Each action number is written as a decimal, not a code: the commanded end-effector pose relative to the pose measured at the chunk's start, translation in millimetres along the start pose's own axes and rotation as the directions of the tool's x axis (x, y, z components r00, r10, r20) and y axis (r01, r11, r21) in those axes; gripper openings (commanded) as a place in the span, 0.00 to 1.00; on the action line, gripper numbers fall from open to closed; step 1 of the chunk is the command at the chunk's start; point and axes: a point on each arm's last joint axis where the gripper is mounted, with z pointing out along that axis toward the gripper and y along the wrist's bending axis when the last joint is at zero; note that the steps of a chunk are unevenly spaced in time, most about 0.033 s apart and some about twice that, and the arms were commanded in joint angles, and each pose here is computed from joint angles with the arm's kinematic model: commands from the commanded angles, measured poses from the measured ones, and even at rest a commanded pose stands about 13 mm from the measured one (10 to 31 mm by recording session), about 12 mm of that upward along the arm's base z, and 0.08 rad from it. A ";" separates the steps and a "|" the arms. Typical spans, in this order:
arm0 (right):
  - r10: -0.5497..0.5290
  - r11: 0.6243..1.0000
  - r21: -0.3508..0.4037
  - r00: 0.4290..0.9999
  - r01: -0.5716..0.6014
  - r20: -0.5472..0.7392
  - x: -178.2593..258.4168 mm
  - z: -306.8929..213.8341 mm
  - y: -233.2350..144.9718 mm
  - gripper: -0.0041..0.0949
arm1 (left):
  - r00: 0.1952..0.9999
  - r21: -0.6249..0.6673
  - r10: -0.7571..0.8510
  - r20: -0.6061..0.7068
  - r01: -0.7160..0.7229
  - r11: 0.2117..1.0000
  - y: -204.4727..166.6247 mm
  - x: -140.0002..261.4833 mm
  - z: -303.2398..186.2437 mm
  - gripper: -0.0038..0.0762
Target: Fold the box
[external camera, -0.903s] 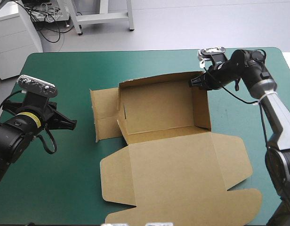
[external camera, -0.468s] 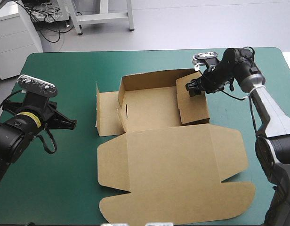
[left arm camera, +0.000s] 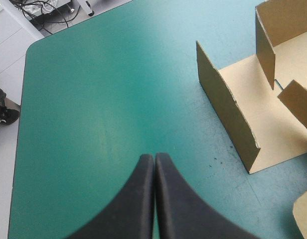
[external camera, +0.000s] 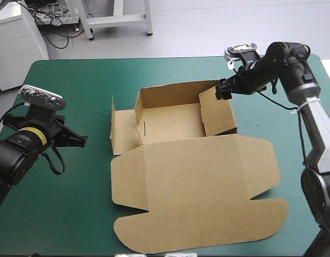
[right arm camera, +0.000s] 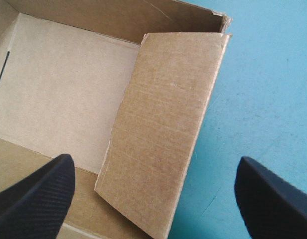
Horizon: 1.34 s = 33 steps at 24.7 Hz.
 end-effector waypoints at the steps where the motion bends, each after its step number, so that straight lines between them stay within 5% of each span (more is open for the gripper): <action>1: -0.004 1.000 0.013 0.997 0.003 0.076 -1.8 -32.8 6.8 0.86 | 0.996 -0.013 -0.012 0.091 0.013 1.000 4.6 -10.1 -8.4 0.04; 20: 0.093 0.995 -0.004 0.980 -0.096 -0.175 2.4 85.3 -21.3 0.85 | 0.995 -0.011 -0.012 0.099 0.013 1.000 4.4 -10.8 -8.5 0.04; 22: 0.100 0.995 0.000 0.977 -0.102 -0.189 3.1 94.8 -23.9 0.78 | 0.995 -0.011 -0.012 0.101 0.013 1.000 4.4 -11.0 -8.5 0.04; 30: 0.096 0.995 -0.001 0.978 -0.098 -0.185 2.0 96.6 -24.4 0.02 | 0.995 -0.011 -0.012 0.101 0.013 1.000 4.4 -11.0 -8.5 0.04; 33: 0.092 0.996 -0.003 0.977 -0.094 -0.192 2.6 96.5 -24.2 0.02 | 0.995 -0.007 -0.015 0.101 0.016 1.000 4.1 -11.0 -8.5 0.04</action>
